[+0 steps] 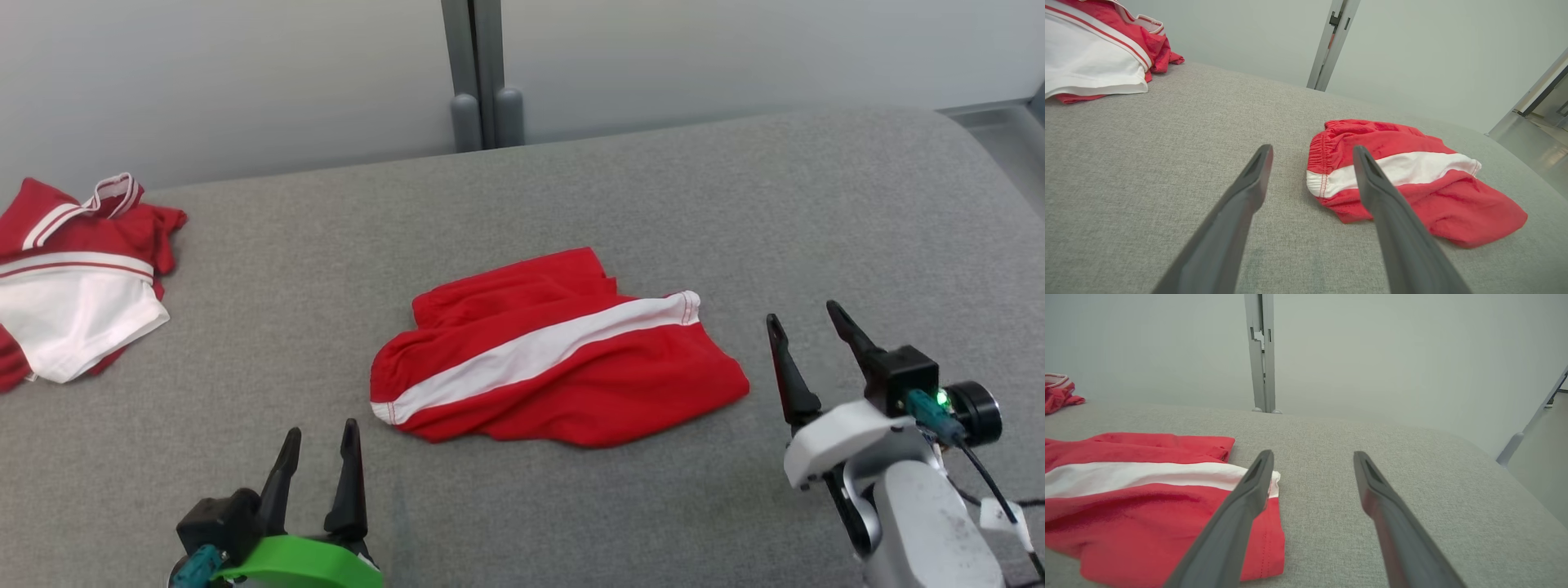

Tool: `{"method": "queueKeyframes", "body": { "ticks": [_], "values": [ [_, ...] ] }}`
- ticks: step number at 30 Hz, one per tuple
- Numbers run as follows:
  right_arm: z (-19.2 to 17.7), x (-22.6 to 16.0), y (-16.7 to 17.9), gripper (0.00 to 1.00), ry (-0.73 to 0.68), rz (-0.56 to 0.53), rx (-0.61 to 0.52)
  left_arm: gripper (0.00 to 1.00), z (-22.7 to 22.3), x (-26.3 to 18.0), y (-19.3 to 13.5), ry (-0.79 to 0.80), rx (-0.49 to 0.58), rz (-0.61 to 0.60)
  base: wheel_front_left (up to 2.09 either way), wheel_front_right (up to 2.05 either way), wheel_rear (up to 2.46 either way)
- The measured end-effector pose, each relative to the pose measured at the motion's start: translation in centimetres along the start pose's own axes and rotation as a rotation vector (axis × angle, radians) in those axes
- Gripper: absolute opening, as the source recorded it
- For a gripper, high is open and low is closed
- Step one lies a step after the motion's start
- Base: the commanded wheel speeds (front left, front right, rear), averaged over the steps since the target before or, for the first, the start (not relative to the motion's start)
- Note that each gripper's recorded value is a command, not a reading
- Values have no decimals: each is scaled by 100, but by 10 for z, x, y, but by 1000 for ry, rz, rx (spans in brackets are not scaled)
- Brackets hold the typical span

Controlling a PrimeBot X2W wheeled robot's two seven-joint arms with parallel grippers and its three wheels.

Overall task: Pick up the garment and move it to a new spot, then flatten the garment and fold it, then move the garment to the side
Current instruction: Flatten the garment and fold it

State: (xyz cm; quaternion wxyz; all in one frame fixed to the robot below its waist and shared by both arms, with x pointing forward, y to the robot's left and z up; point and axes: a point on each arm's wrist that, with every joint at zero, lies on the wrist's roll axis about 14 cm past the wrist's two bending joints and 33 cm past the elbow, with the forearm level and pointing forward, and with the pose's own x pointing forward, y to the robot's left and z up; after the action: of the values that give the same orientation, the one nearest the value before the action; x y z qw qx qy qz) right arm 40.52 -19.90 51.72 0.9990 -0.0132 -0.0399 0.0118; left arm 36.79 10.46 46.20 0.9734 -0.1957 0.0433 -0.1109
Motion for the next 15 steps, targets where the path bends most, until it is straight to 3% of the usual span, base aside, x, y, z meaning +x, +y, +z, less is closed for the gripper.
{"method": "queueKeyframes", "body": {
  "ticks": [6, 15],
  "values": [
    [-22, 38, 16, 100, 101, 71, -94, 100, -4, 6, 5, 13, -2, 12, 0, 0, 0],
    [-68, 70, 34, 100, 281, 162, -148, 100, -12, 8, 22, 40, 3, 53, 0, 0, 0]
  ]
}}
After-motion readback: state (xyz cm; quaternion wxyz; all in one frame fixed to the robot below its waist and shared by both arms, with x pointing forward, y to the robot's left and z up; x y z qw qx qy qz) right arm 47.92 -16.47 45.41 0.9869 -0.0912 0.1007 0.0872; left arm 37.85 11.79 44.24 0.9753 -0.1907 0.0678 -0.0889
